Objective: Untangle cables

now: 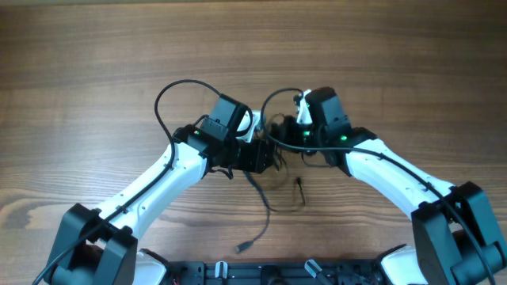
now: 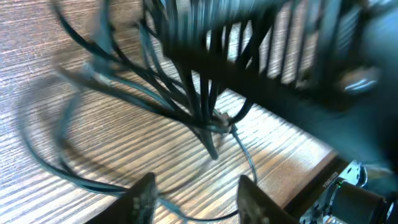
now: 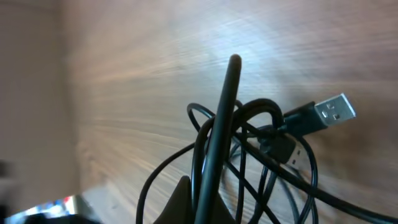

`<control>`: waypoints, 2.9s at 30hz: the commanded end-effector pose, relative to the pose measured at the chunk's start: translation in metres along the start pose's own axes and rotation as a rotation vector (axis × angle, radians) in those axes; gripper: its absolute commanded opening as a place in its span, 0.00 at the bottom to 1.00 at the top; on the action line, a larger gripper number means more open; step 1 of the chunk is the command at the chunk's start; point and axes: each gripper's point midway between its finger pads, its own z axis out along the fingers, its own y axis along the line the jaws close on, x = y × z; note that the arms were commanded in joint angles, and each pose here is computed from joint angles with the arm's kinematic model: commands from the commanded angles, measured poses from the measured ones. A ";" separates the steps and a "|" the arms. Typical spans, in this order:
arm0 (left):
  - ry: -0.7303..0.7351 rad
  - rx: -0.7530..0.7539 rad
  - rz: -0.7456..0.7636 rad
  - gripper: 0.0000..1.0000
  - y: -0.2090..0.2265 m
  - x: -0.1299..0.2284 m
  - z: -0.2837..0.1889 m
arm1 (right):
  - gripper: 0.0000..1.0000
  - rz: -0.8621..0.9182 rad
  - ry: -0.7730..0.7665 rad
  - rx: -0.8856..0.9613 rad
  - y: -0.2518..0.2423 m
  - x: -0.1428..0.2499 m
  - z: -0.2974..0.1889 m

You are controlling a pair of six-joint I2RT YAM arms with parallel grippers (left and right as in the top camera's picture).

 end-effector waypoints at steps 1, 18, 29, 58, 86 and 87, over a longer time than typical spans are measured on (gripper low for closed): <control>-0.017 0.010 -0.012 0.36 0.002 -0.004 -0.004 | 0.04 0.034 0.008 -0.113 0.011 -0.016 -0.010; -0.132 0.111 0.247 0.81 -0.025 -0.031 -0.006 | 0.04 0.116 0.093 -0.511 0.074 -0.041 -0.058; -0.264 0.060 0.292 0.86 -0.024 -0.062 -0.012 | 0.04 0.121 0.167 -0.541 0.080 -0.030 -0.062; -0.168 -0.139 0.158 0.04 0.029 -0.037 -0.023 | 0.04 0.179 0.134 -0.414 0.038 -0.033 -0.056; -0.353 -0.257 -0.182 0.04 0.133 -0.062 -0.102 | 0.10 0.196 0.054 0.314 -0.109 0.001 -0.048; -0.365 -0.258 -0.218 0.04 0.139 -0.063 -0.106 | 0.10 0.237 0.043 0.351 -0.117 0.001 -0.051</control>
